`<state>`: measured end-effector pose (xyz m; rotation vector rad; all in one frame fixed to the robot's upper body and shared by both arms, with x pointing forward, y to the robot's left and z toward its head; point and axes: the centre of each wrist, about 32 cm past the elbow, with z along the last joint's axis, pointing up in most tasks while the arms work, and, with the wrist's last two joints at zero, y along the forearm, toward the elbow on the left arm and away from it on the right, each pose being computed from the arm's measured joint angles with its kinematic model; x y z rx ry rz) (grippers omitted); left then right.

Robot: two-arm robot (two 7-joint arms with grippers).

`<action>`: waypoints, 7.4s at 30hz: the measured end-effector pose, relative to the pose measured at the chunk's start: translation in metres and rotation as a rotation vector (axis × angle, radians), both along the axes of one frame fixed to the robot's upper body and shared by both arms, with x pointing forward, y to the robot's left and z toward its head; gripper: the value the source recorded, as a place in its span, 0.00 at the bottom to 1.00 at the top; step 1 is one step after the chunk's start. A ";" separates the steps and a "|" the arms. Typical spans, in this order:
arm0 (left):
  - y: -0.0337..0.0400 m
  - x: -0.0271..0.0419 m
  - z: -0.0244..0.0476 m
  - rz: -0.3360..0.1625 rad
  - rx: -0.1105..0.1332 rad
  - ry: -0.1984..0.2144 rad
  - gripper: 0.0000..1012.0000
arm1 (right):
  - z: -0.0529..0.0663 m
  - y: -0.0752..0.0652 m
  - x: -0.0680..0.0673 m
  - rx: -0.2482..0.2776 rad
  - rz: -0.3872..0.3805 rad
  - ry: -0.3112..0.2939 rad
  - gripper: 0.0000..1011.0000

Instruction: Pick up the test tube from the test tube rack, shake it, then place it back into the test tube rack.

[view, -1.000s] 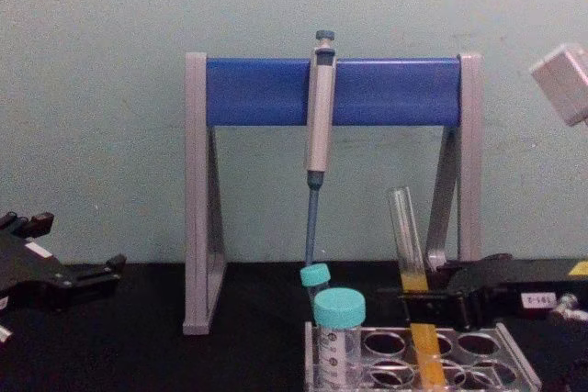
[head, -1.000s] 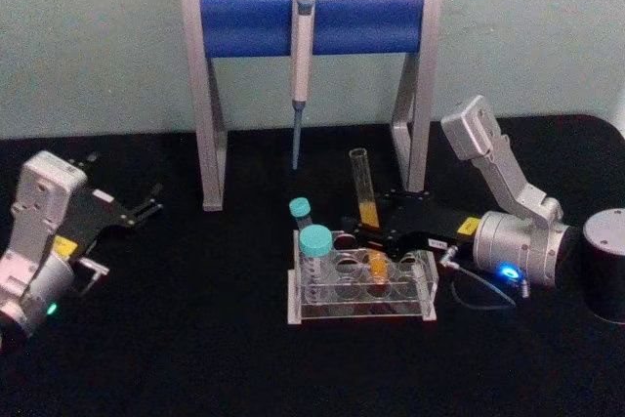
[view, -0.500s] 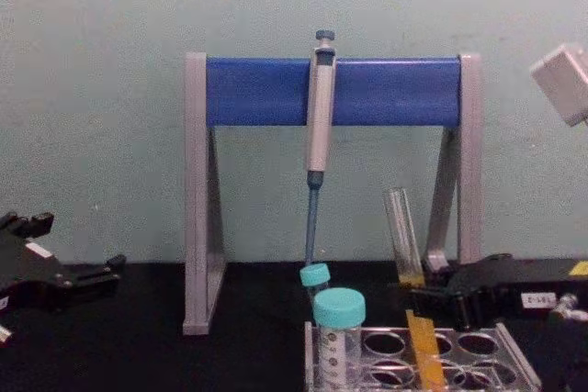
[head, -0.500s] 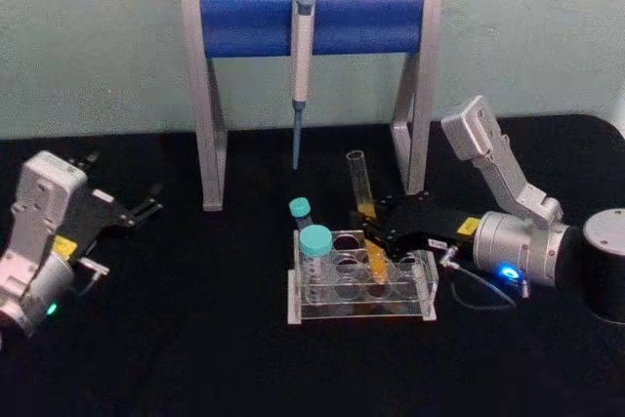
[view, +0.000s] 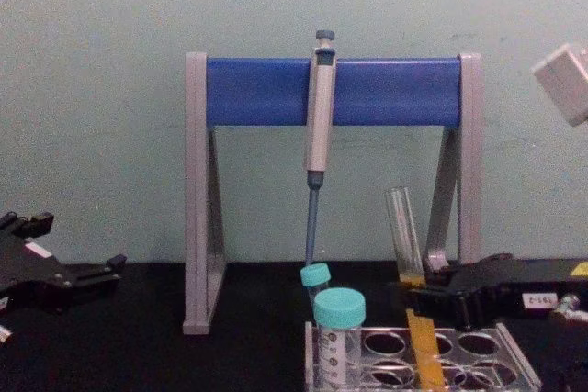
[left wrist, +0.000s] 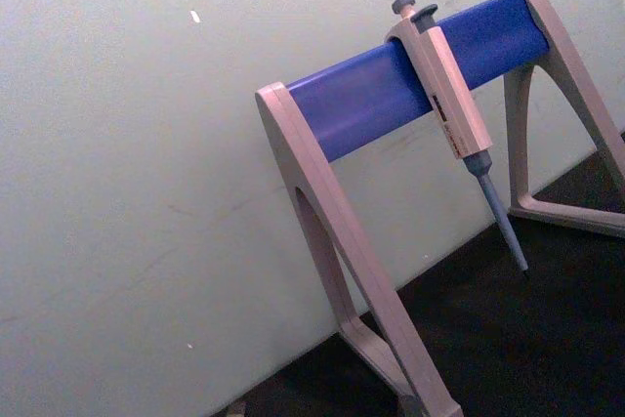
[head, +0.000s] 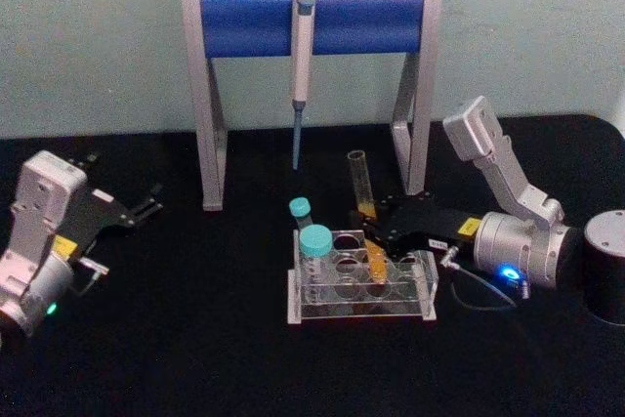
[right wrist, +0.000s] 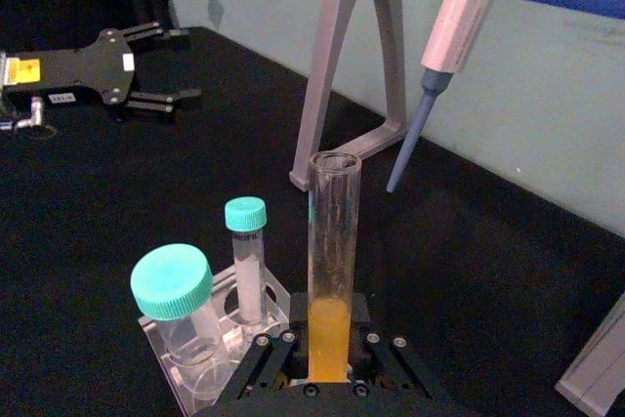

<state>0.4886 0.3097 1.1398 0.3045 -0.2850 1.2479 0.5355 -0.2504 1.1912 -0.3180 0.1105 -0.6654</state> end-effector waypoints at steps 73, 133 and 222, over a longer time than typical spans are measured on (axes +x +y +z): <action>0.0000 0.0000 0.0000 0.000 0.000 0.000 0.99 | 0.022 -0.007 -0.010 0.243 -0.102 -0.301 0.22; 0.0000 0.0000 0.0000 0.000 0.000 0.000 0.99 | 0.008 -0.012 -0.027 0.181 -0.149 -0.277 0.22; 0.0000 0.0000 0.0000 0.000 0.000 0.000 0.99 | 0.011 -0.016 -0.062 0.186 -0.083 -0.204 0.22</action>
